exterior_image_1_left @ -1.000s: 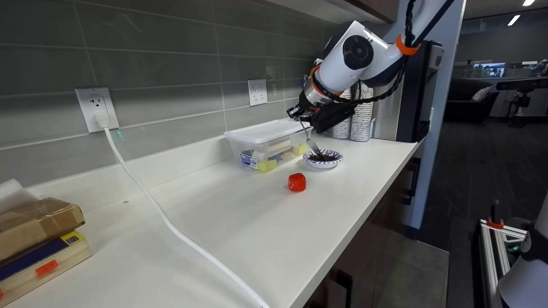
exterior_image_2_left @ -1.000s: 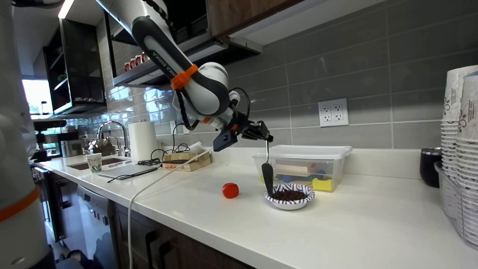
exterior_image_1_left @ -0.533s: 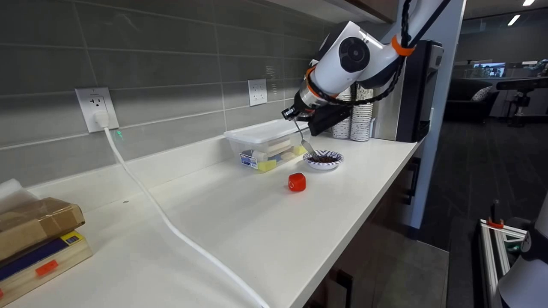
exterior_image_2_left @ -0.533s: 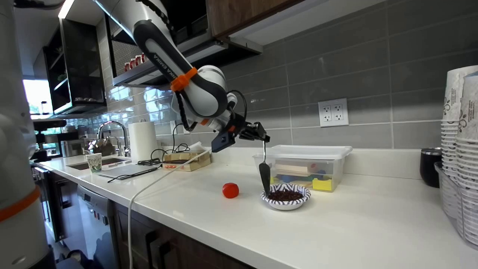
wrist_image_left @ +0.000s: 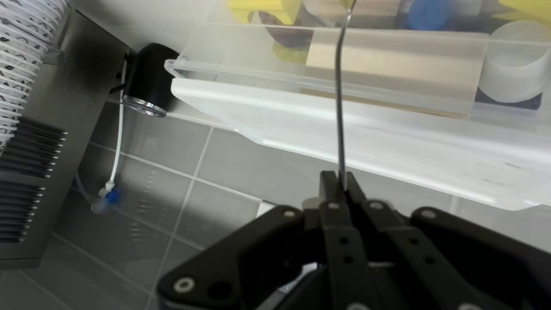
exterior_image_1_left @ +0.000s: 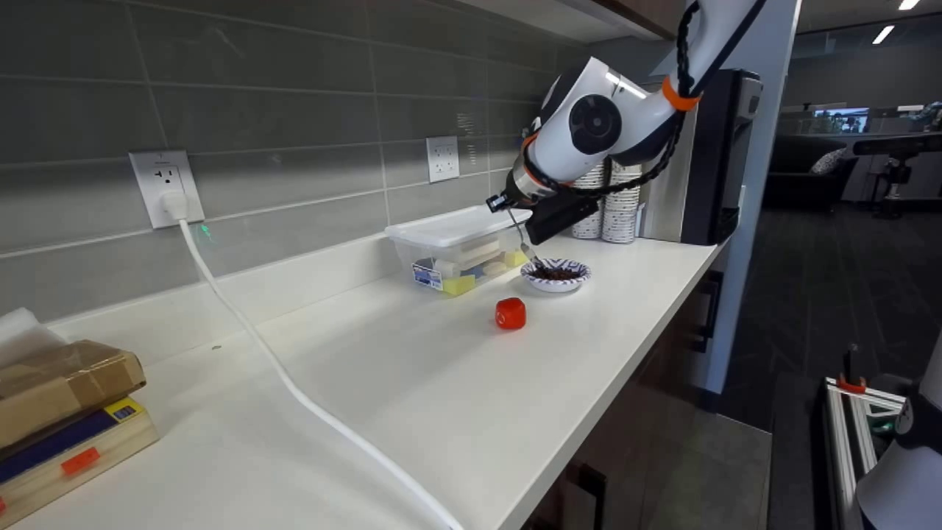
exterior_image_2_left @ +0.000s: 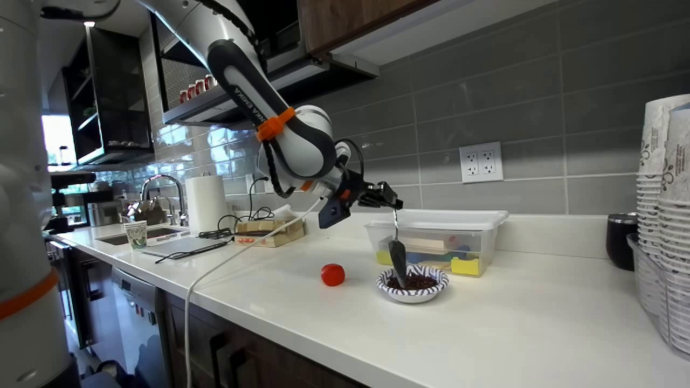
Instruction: Use the silver spatula to stir the contents in the bowl
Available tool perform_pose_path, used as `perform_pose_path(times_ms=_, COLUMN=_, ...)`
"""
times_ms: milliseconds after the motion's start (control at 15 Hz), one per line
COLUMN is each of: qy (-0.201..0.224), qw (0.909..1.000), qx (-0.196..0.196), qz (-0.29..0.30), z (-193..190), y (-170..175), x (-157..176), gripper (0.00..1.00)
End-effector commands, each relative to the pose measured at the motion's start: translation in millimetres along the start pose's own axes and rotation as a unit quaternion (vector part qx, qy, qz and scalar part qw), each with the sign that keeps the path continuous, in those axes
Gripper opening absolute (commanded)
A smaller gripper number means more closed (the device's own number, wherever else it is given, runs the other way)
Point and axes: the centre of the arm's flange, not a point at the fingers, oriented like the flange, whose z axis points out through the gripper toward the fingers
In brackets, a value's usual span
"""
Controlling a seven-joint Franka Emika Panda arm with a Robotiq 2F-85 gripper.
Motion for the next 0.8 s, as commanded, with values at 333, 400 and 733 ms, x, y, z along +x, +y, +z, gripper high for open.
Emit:
perform_pose_path(times_ms=333, qy=0.027, qw=0.9987, qx=-0.036, qz=0.024, z=53, y=4, x=-10, gripper=0.01)
perform_pose_path(times_ms=400, qy=0.030, qw=0.9984, qx=-0.040, qz=0.027, z=57, y=8, x=-7, gripper=0.01)
perform_pose_path(times_ms=733, qy=0.039, qw=0.9972, qx=-0.057, qz=0.028, z=72, y=27, x=-5, gripper=0.01)
